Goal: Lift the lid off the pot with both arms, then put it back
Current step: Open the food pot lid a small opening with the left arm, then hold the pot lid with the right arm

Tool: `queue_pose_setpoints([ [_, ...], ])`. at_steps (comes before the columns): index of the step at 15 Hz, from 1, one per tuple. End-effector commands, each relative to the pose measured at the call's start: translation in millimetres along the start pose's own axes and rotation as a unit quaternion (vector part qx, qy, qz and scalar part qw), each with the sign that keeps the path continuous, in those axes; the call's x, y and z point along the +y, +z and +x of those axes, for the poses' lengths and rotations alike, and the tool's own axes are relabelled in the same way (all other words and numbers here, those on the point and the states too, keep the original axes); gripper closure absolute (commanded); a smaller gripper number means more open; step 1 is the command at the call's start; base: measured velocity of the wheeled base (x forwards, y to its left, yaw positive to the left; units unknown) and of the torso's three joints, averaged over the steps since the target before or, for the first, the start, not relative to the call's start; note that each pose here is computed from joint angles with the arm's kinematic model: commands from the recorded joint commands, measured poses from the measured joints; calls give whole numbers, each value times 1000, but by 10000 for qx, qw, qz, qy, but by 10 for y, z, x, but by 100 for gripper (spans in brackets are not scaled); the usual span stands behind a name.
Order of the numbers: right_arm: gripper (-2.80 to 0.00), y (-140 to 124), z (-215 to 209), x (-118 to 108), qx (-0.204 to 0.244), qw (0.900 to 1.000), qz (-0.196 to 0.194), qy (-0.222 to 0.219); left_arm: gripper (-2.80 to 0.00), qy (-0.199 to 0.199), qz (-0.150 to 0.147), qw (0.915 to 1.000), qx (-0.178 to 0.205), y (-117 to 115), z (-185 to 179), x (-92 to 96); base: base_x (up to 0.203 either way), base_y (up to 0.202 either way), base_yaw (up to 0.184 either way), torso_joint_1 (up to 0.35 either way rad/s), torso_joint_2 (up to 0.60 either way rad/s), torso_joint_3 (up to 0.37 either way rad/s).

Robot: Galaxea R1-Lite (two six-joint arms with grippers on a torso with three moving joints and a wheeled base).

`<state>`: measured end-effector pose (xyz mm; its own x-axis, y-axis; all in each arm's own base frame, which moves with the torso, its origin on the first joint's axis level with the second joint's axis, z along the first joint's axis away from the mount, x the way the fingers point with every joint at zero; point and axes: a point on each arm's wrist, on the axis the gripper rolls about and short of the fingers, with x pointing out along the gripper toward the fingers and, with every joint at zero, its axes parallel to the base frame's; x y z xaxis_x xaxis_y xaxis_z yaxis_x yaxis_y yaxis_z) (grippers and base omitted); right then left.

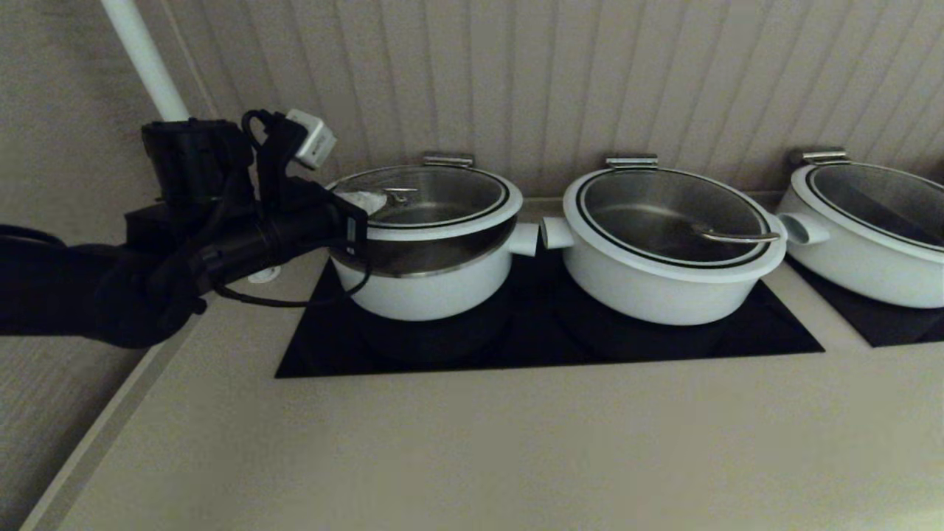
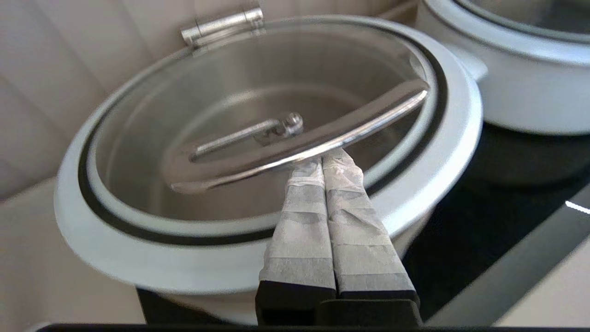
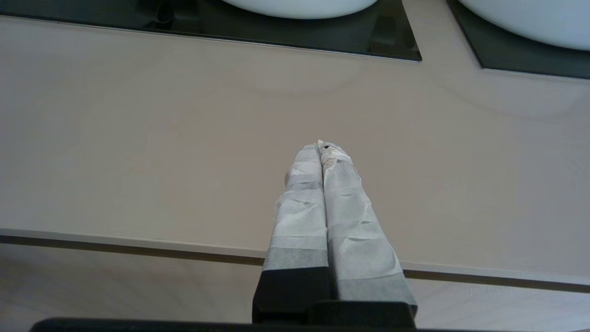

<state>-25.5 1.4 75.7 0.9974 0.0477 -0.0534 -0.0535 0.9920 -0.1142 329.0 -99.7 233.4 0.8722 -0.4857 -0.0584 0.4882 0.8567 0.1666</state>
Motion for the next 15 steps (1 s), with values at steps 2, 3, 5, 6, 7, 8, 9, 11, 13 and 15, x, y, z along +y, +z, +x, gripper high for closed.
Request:
queue_pose_setpoints([
  [2, 0, 70, -24, -4, -148, 9999, -43, 45, 0, 13, 34, 9999, -116, 41, 114, 35, 0, 0, 0, 0, 0, 0],
  [3, 0, 100, -35, -5, -208, 9997, -46, 85, 0, 18, 39, 9999, -141, 53, 128, 40, 0, 0, 0, 0, 0, 0],
  [5, 0, 198, -67, -11, -352, 9993, -64, 145, 0, 16, 38, 9999, -134, 48, 131, 40, 0, 0, 0, 0, 0, 0],
  [6, 0, 260, -70, -17, -358, 9992, -66, 170, 0, 16, 38, 9999, -134, 49, 127, 39, 0, 0, 0, 0, 0, 0],
  [7, 0, 334, -61, -25, -324, 9993, -65, 202, 0, 17, 38, 9999, -135, 51, 119, 38, 0, 0, 0, 0, 0, 0],
  [8, 0, 432, -49, -36, -293, 9992, -63, 248, 0, 18, 40, 9999, -142, 57, 111, 37, 0, 0, 0, 0, 0, 0],
  [9, 0, 525, -26, -44, -253, 9991, -62, 330, 0, 20, 39, 9999, -138, 56, 105, 35, 0, 0, 0, 0, 0, 0],
  [11, 0, 699, 64, -58, -249, 9978, -87, 603, 0, 123, 23, 9998, -123, 57, 105, 40, 0, 0, 0, 0, 0, 0],
  [13, 0, 824, 206, -67, -244, 9953, -192, 918, 0, 141, 30, 9998, -135, 66, 99, 41, 0, 0, 0, 0, 0, 0],
  [15, 0, 913, 371, -73, -187, 9919, -275, 1227, 0, 143, 35, 9998, -142, 72, 98, 42, 0, 0, 0, 0, 0, 0],
])
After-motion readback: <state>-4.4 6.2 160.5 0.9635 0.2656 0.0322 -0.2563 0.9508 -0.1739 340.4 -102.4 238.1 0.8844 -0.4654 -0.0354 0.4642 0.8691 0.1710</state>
